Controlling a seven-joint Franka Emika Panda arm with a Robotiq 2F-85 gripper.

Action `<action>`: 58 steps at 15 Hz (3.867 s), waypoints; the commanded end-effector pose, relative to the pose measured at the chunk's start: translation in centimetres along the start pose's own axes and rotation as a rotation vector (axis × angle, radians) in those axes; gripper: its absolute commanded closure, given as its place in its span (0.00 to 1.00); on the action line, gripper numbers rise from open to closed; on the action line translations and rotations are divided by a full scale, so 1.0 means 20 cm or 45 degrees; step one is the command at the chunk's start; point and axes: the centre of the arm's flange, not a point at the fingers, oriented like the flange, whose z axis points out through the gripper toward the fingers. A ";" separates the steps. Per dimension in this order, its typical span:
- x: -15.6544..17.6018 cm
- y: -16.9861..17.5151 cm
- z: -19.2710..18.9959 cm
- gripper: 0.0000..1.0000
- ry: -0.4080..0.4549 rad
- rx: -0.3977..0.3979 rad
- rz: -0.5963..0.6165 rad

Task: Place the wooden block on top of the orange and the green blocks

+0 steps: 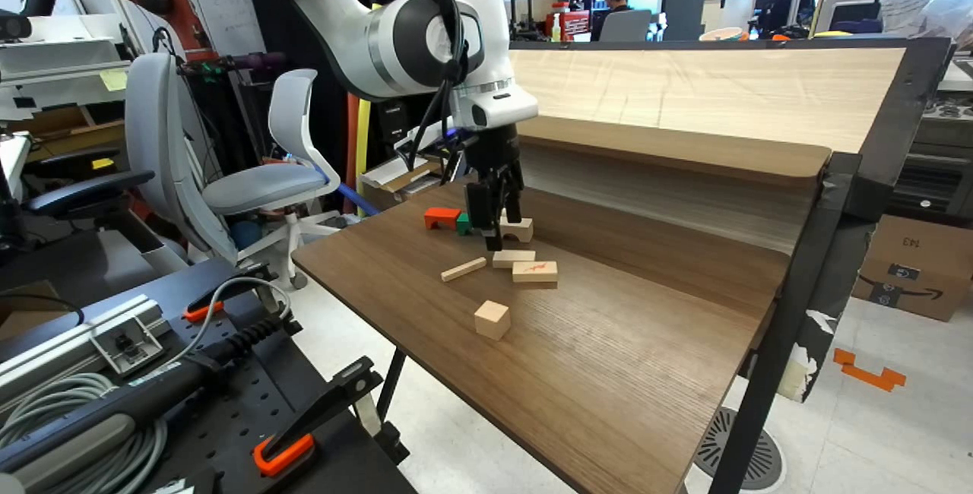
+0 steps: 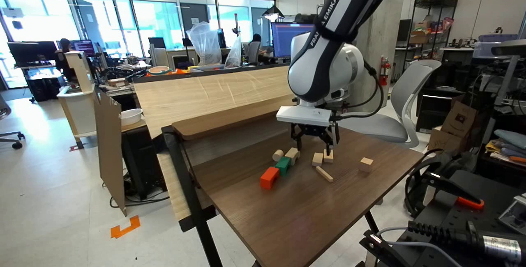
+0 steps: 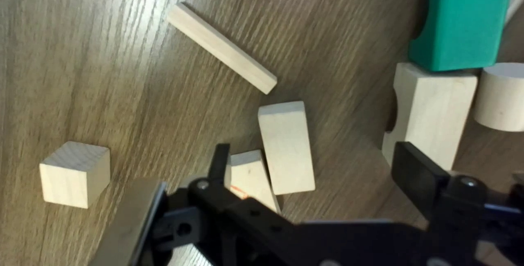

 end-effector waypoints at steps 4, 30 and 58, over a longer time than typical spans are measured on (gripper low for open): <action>0.04 0.01 0.07 0.00 -0.025 -0.044 -0.080; 0.08 -0.03 0.15 0.81 -0.030 0.078 -0.132; -0.41 -0.19 -0.20 0.92 -0.188 0.203 -0.129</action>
